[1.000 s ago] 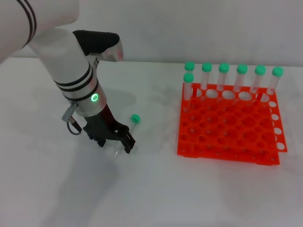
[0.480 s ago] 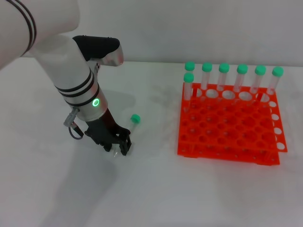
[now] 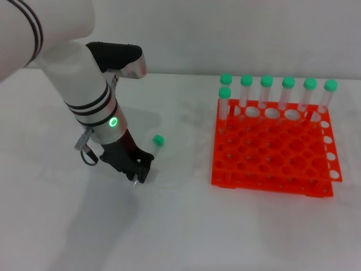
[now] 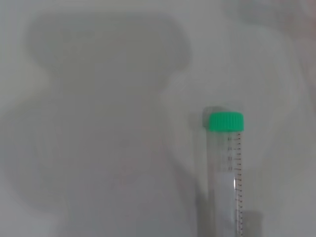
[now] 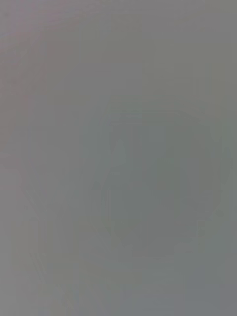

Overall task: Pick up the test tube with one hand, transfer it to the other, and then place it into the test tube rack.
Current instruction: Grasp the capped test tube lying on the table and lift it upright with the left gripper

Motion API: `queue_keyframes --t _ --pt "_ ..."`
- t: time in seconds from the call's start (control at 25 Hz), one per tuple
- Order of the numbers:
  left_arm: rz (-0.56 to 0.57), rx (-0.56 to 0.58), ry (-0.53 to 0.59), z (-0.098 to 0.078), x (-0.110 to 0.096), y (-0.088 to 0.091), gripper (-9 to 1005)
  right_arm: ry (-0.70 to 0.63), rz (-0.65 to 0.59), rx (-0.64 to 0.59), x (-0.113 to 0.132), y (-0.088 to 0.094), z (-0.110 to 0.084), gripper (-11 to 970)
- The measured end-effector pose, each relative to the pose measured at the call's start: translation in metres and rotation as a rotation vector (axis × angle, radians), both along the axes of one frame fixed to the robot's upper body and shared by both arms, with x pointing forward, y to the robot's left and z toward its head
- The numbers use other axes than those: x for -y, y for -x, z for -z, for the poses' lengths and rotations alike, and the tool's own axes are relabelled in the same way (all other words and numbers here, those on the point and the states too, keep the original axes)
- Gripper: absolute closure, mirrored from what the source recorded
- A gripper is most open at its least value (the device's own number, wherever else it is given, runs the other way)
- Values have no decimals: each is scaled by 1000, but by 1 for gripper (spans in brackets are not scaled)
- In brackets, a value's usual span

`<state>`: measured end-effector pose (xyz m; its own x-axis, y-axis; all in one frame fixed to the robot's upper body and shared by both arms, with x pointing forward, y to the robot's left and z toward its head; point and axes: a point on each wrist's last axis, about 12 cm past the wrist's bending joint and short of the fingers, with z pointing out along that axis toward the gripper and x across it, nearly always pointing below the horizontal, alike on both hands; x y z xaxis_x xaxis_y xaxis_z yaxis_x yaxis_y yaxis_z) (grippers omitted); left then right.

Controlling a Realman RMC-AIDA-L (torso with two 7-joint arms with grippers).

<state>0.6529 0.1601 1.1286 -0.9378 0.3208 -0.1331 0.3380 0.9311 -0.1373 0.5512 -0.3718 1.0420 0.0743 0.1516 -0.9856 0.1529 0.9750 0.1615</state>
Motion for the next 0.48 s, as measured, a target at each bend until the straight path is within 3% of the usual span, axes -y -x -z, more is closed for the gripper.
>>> queue_keyframes --t 0.28,0.48 --pt "-4 6 -4 -2 -4 -2 817 1 0 1 1 0 -1 187" --pt "1 43 -3 -4 -5 -7 817 3 1 3 2 -1 -1 191"
